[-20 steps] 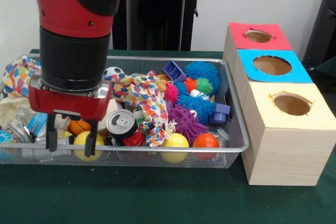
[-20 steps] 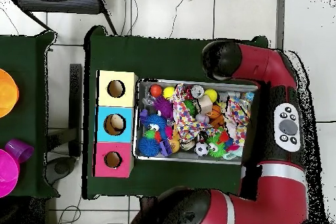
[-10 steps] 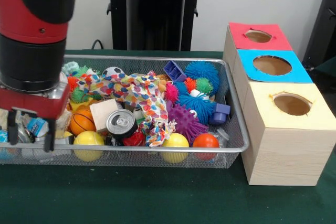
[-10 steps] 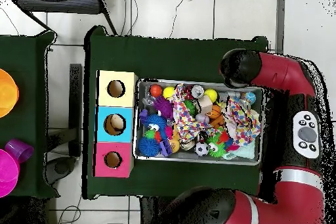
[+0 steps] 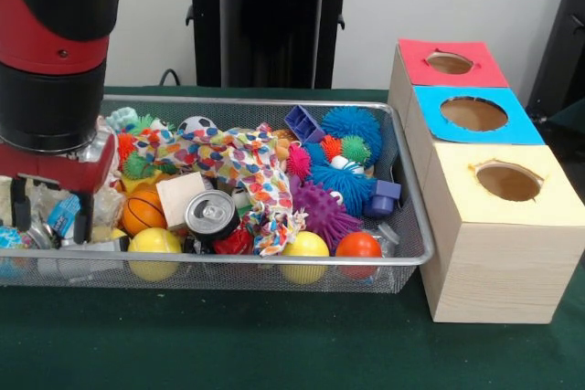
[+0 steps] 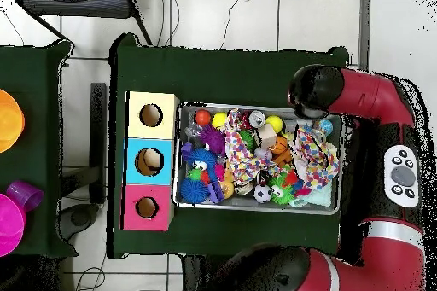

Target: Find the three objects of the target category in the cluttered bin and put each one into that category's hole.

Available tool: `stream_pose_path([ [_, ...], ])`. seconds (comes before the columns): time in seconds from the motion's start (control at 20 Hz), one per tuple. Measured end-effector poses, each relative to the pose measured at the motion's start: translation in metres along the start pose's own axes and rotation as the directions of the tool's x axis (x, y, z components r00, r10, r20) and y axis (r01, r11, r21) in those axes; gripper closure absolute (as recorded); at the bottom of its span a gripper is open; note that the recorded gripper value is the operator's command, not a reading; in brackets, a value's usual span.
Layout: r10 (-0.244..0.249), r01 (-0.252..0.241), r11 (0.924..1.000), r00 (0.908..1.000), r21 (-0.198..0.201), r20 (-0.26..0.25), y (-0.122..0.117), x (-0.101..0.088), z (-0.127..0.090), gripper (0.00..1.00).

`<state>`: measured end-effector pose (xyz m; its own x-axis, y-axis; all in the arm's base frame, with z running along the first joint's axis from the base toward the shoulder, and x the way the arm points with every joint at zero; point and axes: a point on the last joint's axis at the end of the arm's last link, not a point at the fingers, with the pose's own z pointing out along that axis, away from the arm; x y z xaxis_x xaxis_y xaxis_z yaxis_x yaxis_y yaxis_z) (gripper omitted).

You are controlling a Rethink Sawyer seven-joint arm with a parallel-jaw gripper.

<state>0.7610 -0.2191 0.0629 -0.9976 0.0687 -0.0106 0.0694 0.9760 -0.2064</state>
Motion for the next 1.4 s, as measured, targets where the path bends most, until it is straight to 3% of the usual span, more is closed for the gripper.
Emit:
stream_pose_path([
  [0.9, -0.029, 0.028, 0.9995, 0.9980, -0.018, -0.056, 0.014, 0.036, -0.020, 0.00],
  [1.4, -0.026, 0.022, 0.9991, 0.9958, -0.037, -0.088, 0.012, 0.060, -0.003, 0.00],
])
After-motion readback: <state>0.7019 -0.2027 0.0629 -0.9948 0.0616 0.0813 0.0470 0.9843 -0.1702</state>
